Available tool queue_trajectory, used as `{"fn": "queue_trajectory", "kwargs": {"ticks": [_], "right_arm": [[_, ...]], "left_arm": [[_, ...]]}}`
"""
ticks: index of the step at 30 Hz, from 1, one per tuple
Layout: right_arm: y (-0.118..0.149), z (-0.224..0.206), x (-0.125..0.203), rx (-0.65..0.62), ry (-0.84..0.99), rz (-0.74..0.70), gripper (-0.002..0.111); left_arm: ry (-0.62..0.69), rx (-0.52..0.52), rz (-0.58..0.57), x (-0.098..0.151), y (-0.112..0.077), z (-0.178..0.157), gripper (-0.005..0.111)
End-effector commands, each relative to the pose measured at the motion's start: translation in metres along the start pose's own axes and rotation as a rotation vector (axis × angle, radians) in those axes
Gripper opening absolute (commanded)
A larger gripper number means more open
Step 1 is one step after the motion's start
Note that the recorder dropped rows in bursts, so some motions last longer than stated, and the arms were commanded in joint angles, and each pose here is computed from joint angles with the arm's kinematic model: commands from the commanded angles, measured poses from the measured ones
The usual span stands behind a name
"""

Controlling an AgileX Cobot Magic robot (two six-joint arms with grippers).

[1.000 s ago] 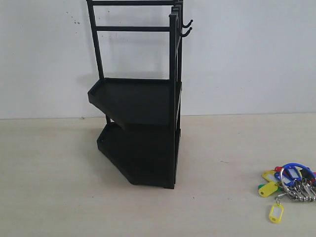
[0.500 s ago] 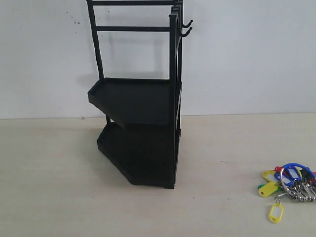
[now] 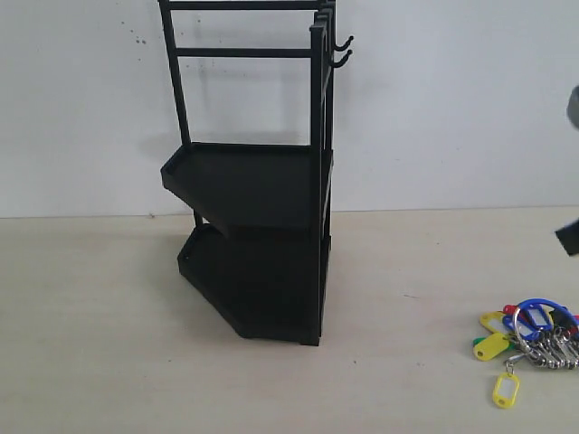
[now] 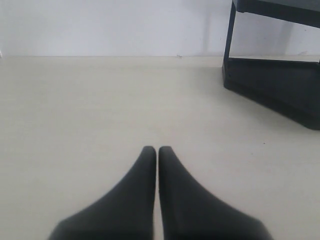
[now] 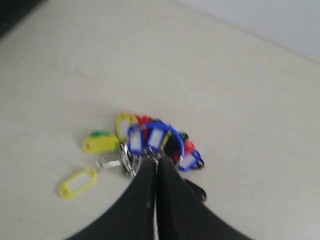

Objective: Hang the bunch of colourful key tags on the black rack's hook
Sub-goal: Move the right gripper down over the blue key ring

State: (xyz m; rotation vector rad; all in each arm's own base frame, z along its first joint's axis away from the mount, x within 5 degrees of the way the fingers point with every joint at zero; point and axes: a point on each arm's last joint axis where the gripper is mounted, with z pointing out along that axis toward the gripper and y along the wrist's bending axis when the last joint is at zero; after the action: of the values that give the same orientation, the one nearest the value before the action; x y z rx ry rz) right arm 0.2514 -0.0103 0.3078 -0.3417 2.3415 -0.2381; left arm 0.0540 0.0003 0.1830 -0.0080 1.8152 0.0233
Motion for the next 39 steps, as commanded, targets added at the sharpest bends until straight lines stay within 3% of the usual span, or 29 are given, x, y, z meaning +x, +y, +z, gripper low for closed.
{"fn": "queue_trajectory", "kwargs": {"ticks": [1,7,15,24,27,33,39], "right_arm": [[-0.015,0.023,0.002,0.071,0.231,-0.177,0.0],[-0.016,0.057,-0.009,-0.027,0.364,-0.337,0.0],[-0.021,0.11,-0.024,-0.103,0.584,-0.334,0.0],[-0.03,0.146,-0.041,-0.156,0.633,-0.007,0.0],[-0.036,0.15,-0.039,-0.163,0.605,-0.014,0.0],[-0.05,0.155,-0.041,-0.166,0.542,-0.505,0.0],[-0.051,0.172,-0.048,-0.178,0.403,-0.843,0.0]], "left_arm": [[-0.019,-0.001,-0.018,-0.002,0.0,0.0,0.004],[-0.019,-0.001,-0.018,-0.002,0.0,0.0,0.004],[-0.019,-0.001,-0.018,-0.002,0.0,0.0,0.004],[-0.019,-0.001,-0.018,-0.002,0.0,0.0,0.004],[-0.019,-0.001,-0.018,-0.002,0.0,0.0,0.004],[-0.019,-0.001,-0.018,-0.002,0.0,0.0,0.004],[-0.019,-0.001,-0.018,-0.002,0.0,0.0,0.004]]}}
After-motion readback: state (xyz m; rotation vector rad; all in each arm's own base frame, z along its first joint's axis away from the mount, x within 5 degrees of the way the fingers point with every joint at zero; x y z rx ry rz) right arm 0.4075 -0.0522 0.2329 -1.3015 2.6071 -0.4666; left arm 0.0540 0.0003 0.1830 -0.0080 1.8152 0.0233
